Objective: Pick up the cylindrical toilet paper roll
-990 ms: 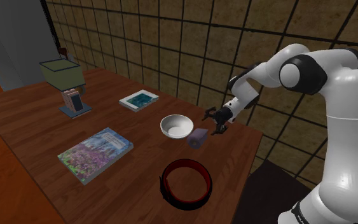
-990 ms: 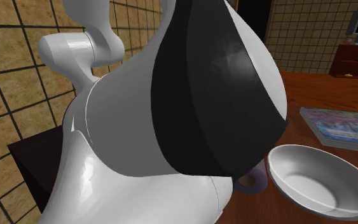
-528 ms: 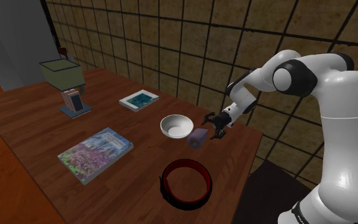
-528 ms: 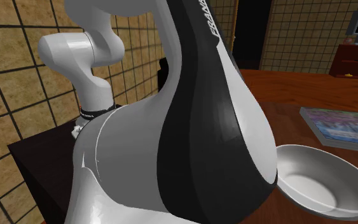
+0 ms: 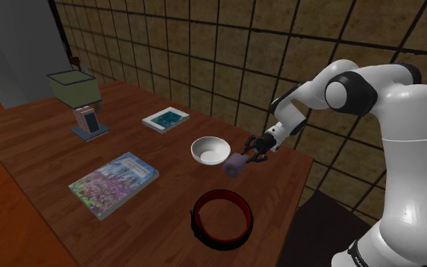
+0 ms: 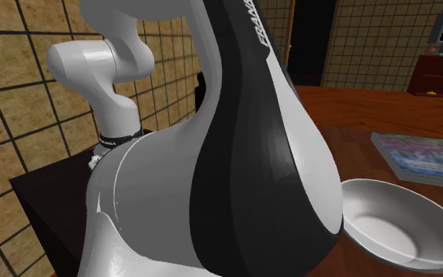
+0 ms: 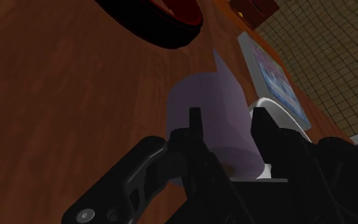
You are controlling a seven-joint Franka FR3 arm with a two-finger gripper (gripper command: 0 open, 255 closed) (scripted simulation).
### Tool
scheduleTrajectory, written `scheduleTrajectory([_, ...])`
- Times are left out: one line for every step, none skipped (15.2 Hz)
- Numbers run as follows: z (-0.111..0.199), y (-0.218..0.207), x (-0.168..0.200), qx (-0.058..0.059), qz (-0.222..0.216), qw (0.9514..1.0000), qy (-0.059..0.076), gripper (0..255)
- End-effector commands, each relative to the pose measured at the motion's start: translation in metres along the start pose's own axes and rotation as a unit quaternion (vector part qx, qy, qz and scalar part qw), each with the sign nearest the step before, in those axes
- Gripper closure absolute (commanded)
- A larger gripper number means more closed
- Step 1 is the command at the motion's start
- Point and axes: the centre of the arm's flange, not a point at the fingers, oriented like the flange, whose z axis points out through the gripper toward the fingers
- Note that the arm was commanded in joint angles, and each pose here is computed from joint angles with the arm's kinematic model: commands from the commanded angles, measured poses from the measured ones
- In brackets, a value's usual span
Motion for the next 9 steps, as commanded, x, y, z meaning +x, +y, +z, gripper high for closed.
scheduleTrajectory([-0.001,0.003,0.002,-0.003,0.003,1.0000,0.006,255])
scheduleTrajectory([0.003,0.002,0.002,-0.003,0.003,1.0000,0.006,255])
scheduleTrajectory([0.002,-0.002,-0.001,-0.002,0.003,1.0000,0.006,255])
scheduleTrajectory([0.000,-0.005,-0.005,-0.002,0.003,1.0000,0.006,255])
scheduleTrajectory([-0.001,-0.009,-0.008,-0.002,0.003,1.0000,0.006,255])
scheduleTrajectory([-0.002,-0.013,-0.012,-0.002,0.003,1.0000,0.006,255])
scheduleTrajectory([-0.004,-0.016,-0.016,-0.003,0.003,1.0000,0.006,255])
scheduleTrajectory([-0.005,-0.020,-0.019,-0.003,0.003,1.0000,0.006,255])
scheduleTrajectory([-0.007,-0.023,-0.023,-0.003,0.003,1.0000,0.006,255])
